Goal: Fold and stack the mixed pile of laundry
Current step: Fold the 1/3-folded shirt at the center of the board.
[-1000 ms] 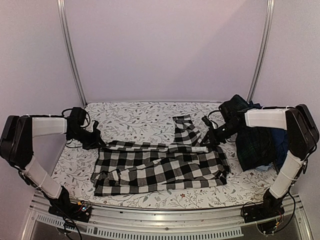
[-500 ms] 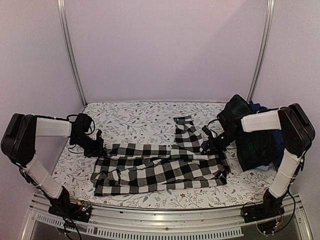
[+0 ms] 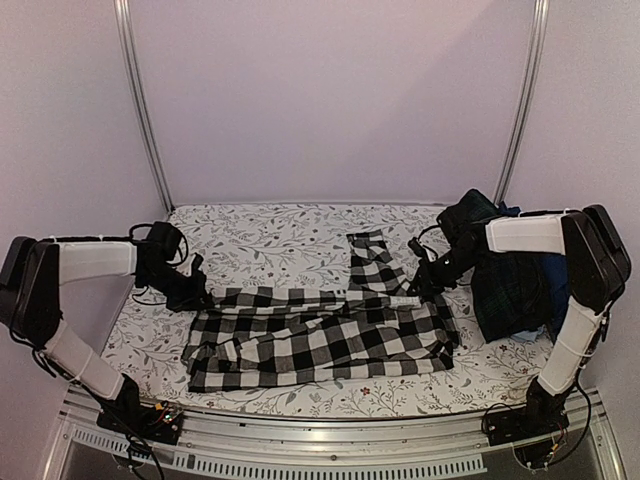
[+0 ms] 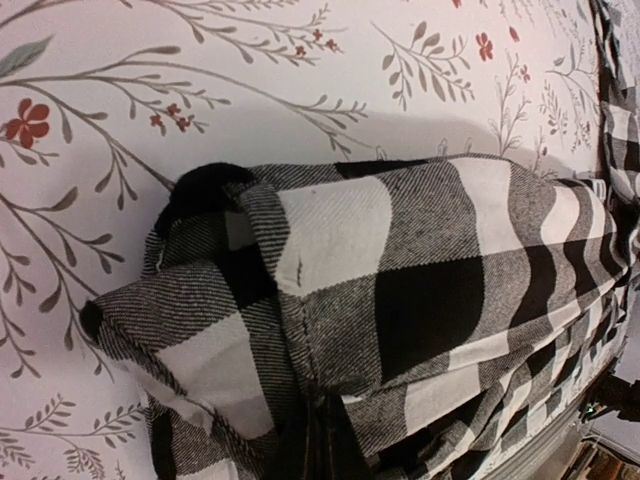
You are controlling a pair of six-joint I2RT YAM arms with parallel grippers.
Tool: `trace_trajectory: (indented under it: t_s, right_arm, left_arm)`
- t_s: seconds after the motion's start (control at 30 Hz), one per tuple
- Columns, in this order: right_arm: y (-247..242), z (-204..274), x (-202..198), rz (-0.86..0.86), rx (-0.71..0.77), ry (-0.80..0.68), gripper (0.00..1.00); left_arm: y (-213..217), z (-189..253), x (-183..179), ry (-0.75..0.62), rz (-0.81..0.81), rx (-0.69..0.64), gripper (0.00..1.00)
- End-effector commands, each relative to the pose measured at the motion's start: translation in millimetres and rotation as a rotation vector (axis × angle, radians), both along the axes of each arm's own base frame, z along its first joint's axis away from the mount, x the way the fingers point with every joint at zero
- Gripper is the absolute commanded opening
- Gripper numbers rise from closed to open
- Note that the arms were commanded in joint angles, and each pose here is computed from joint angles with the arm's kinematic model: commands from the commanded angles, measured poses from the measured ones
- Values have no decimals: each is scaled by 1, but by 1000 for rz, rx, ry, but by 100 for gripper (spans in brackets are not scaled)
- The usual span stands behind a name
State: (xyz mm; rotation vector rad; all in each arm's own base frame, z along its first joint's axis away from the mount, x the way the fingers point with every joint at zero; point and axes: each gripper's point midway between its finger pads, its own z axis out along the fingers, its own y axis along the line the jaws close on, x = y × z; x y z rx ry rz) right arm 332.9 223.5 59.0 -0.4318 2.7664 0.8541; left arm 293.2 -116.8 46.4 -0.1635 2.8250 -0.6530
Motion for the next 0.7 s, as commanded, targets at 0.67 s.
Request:
trace_trajectory:
  t_s: [0.67]
  right_arm:
    - [-12,-17,-20,34,-37,48,0]
  left_arm:
    - [-7,15,-30,104,72,2,33]
